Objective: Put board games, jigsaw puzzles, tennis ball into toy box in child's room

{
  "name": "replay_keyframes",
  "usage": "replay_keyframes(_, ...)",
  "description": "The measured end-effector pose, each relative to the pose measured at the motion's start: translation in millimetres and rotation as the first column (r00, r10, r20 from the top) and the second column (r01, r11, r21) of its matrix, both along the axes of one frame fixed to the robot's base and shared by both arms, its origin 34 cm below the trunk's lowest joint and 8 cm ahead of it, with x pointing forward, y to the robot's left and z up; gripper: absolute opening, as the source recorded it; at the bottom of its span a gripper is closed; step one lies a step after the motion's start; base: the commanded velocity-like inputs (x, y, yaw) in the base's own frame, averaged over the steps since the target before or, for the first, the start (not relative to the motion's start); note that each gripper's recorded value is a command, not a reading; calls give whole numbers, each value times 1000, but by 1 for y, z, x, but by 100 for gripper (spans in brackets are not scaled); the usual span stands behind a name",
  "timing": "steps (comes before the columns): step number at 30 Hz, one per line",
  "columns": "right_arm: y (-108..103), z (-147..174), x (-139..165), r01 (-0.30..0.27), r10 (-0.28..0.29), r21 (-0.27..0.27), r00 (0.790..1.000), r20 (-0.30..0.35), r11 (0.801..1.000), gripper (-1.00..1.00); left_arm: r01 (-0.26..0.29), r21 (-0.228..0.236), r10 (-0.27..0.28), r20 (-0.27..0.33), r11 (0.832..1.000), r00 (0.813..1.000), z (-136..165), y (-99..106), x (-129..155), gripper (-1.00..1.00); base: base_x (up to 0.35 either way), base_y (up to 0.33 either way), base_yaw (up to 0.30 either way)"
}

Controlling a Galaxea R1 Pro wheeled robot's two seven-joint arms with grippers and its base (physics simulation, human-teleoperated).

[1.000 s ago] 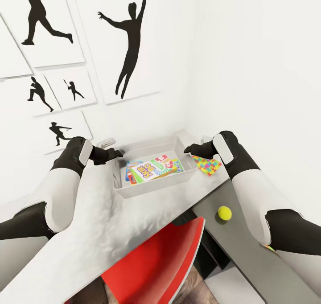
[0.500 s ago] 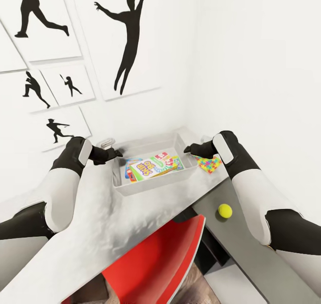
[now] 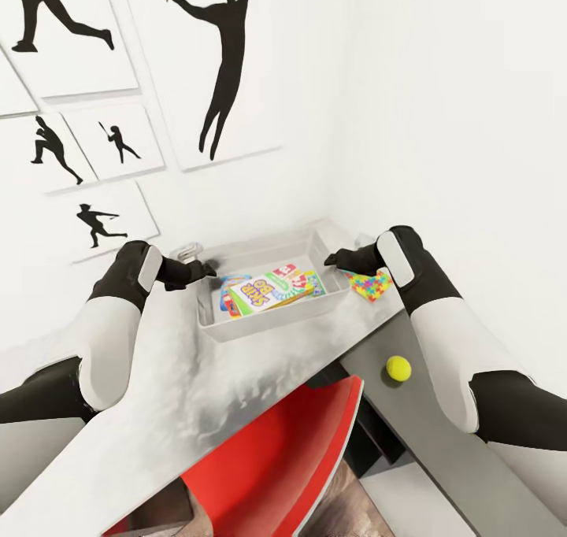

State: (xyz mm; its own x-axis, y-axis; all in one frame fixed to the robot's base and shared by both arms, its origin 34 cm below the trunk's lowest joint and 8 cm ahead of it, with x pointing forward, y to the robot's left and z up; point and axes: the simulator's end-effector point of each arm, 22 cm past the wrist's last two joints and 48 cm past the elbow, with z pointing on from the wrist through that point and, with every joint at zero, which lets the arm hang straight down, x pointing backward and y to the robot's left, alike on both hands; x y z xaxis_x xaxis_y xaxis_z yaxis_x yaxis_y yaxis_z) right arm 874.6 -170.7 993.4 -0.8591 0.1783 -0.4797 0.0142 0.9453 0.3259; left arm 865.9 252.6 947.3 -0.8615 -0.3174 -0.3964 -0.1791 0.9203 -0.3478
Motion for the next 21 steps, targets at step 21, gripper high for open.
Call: replay_keyframes(21,1,1,4,-4,4,1,1000,13,1000,100,-2,-3,2,-9,1000,1000,-9,1,0,100,0,0,0)
